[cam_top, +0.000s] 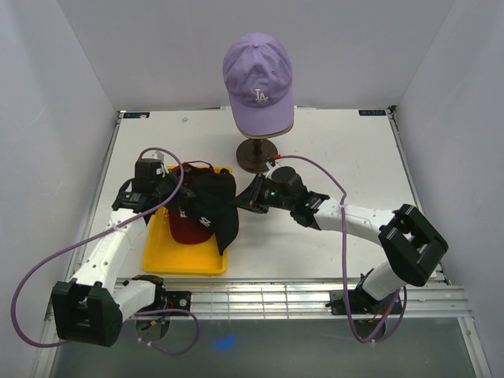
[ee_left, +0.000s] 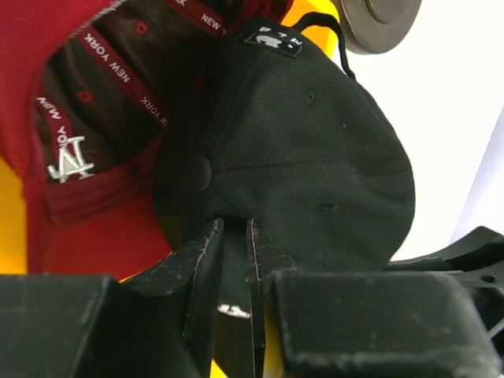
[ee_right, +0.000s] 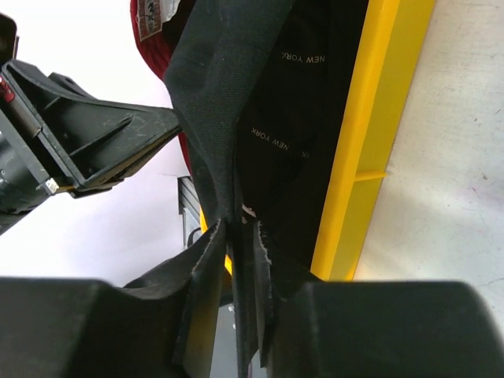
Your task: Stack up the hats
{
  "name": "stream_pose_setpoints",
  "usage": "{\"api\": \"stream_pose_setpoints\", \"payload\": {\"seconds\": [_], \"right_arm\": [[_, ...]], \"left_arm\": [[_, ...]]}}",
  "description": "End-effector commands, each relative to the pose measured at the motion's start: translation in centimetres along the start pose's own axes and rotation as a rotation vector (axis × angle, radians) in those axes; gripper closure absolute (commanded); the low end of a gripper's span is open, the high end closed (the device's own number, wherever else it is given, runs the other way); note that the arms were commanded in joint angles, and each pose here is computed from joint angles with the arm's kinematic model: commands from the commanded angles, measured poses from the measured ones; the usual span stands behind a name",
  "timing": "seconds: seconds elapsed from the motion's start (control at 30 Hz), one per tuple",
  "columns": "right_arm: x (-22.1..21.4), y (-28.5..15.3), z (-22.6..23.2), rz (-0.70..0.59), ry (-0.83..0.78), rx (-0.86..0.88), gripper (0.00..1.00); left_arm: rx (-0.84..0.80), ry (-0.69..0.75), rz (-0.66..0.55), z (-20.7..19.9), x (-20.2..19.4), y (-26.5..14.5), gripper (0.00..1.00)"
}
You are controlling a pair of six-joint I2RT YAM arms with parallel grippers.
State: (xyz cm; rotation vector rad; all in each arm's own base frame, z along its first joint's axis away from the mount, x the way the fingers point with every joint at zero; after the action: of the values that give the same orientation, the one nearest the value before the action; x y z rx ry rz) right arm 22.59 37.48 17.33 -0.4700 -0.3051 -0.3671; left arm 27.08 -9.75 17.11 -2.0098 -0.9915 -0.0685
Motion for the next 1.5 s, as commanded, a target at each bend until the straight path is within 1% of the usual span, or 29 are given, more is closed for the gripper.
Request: {"api": "stream_pose_setpoints", "payload": {"seconds": [0.0,0.03,0.1,0.23,0.53,0.83,0.97,1.17,1.47], "right_arm": [[0.2,-0.6,0.7,-0.001,-0.025,0.044,0.73],[0.3,-0.7,0.9,0.0,-0.03,0.052,0.67],[0.3,-0.8,1.2,0.004,-0.049,0.058,0.59],[0.4,-1.4,1.3,-0.002,-0.07,0.05,0.54],[-0.4,-2.8,1.3,0.042,-0.12,0.06,0.53],[-2.8,-3.2,-1.3,0.154,-0.163,0.009,0.53],[-3.5,-3.3,-2.0,0.174,-0.161,0.012,0.53],[-3.5,-3.4,-1.3,0.182,-0.184,0.032,0.53],[-4.4,-2.9,-0.3,0.24,-0.194,0.066,0.54]], "left_arm": [[-0.013,0.01,-0.045,-0.7,0.5,0.5,0.71],[-0.009,0.011,-0.053,-0.7,0.6,0.6,0.71],[-0.012,0.013,-0.05,-0.9,0.6,0.8,0.72],[-0.014,0.017,-0.048,-1.3,0.5,1.2,0.73],[-0.01,0.028,-0.035,-1.7,-0.2,1.7,0.73],[-0.015,0.035,-0.038,-1.9,-0.1,1.6,0.73],[-0.014,0.036,-0.039,-1.9,-0.1,1.6,0.73],[-0.015,0.03,-0.034,-1.8,-0.3,1.8,0.73],[-0.011,0.029,-0.031,-1.6,-0.4,2.0,0.73]]}}
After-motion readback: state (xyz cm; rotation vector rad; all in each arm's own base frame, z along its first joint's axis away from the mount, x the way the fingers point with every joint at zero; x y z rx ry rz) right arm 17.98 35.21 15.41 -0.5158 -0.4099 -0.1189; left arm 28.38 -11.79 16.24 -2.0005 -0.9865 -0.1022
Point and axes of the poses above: each gripper's point midway between its finger pads, its own y axis out along the fingers, its own z axis along the line the jaws close on, x = y × z, the point moved 2 cm from there along -y, back along the fingers, and after that the axes turned 5 degrees about -y, right-handed, at the moved point
